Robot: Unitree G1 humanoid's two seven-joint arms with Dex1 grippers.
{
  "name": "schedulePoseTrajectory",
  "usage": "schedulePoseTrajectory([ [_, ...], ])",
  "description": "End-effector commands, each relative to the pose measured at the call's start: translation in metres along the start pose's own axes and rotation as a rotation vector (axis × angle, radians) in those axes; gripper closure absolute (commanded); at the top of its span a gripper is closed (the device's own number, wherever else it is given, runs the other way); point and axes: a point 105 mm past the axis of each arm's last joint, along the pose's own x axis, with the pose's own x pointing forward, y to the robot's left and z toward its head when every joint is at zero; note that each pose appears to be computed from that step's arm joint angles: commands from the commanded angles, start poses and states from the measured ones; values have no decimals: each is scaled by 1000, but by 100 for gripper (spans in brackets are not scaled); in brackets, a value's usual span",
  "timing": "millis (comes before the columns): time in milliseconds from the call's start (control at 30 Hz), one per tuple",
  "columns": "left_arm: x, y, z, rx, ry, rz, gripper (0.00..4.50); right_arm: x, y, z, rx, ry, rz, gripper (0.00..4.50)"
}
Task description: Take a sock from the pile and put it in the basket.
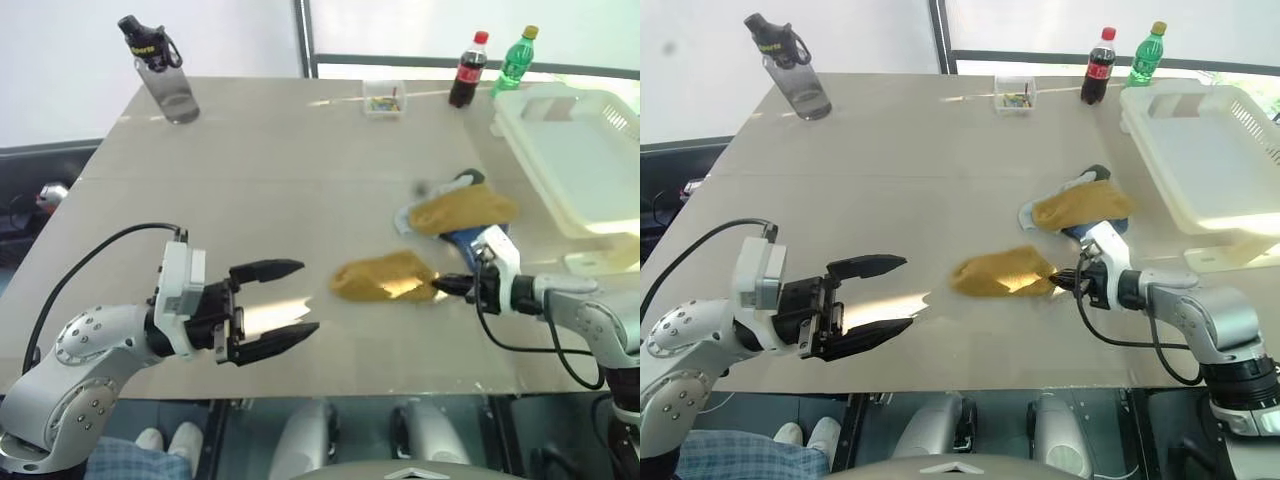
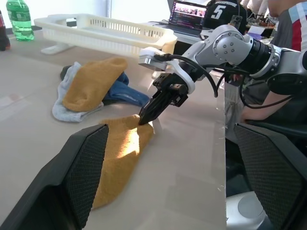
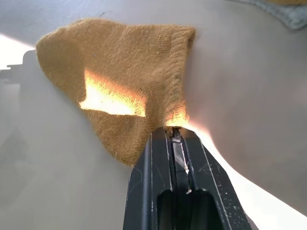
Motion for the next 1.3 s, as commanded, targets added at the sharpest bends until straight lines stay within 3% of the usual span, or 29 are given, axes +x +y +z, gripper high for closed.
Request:
schedulePoseTrajectory([
  [33, 1, -2, 3, 18, -2, -9, 0, -14, -6, 19, -41, -76, -31, 369],
  [67, 1, -2, 3, 18, 0, -8, 0, -16, -11, 19, -51, -77, -56, 358],
  [100, 0, -2, 2, 18, 3, -6, 0, -19, -15, 20, -60, -77, -80, 289],
  [167, 0, 2, 2, 22, 13, 10, 0, -29, -28, 25, -65, -99, -132, 220],
  [300, 0, 7, 3, 35, 11, 27, 0, -50, -42, 36, -72, -144, -162, 220],
  [567, -1, 20, 9, 66, -26, 80, 0, -89, -104, 55, -47, -262, -479, 220],
  [667, -3, 30, 6, 62, -24, 134, 0, -92, -115, 62, -12, -308, -528, 220],
  [1033, -4, 36, -1, 78, -12, 183, 0, -91, -115, 73, 52, -369, -487, 220],
  [1300, -5, 33, -2, 80, -9, 182, 0, -99, -95, 56, 5, -266, -388, 220],
])
